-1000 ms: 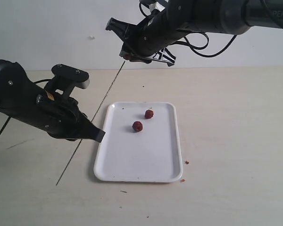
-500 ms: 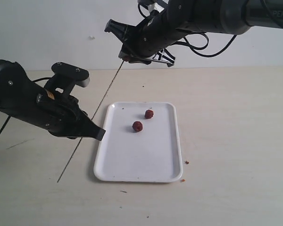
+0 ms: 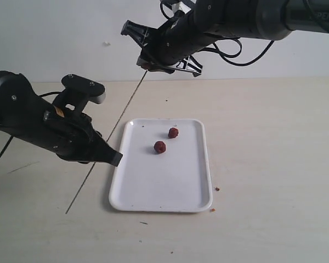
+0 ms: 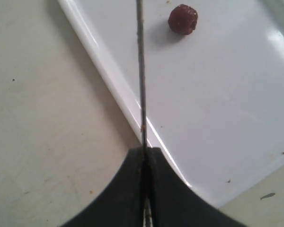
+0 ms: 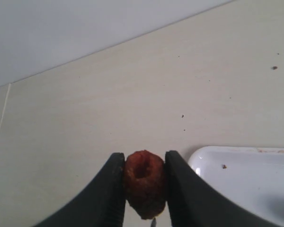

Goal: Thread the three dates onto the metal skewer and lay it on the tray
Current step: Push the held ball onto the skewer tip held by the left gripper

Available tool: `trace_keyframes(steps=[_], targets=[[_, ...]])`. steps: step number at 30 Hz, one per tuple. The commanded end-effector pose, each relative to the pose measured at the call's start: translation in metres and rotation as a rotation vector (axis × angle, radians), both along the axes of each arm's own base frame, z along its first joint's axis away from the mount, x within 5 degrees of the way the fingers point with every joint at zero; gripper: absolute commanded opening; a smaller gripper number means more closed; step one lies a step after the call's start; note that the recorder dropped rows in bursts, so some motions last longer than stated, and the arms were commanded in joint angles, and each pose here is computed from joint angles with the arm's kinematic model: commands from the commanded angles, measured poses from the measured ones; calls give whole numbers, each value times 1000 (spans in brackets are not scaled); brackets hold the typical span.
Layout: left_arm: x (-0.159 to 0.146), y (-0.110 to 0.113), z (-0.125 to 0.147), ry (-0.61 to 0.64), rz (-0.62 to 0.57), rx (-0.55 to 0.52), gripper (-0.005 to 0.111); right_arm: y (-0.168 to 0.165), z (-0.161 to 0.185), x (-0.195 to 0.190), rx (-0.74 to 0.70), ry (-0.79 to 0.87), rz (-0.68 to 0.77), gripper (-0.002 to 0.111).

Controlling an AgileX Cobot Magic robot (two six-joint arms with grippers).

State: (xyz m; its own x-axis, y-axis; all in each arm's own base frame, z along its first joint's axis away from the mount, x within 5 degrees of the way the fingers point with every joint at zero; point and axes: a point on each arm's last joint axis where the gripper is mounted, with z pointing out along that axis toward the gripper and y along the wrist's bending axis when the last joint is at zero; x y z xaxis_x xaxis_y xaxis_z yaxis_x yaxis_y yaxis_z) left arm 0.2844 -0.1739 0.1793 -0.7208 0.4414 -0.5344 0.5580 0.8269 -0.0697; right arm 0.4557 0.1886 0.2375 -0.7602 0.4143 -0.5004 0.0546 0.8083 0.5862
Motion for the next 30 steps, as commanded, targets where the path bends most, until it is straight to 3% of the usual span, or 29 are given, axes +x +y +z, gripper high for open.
trace_keyframes(steps=[1,30], targets=[[-1,-1,-2,5,-4,0,0,1,10,0,3,-42,7,28],[3,-1,0,-19,38,-28,0,3,8,-3,-16,-13,48,28]])
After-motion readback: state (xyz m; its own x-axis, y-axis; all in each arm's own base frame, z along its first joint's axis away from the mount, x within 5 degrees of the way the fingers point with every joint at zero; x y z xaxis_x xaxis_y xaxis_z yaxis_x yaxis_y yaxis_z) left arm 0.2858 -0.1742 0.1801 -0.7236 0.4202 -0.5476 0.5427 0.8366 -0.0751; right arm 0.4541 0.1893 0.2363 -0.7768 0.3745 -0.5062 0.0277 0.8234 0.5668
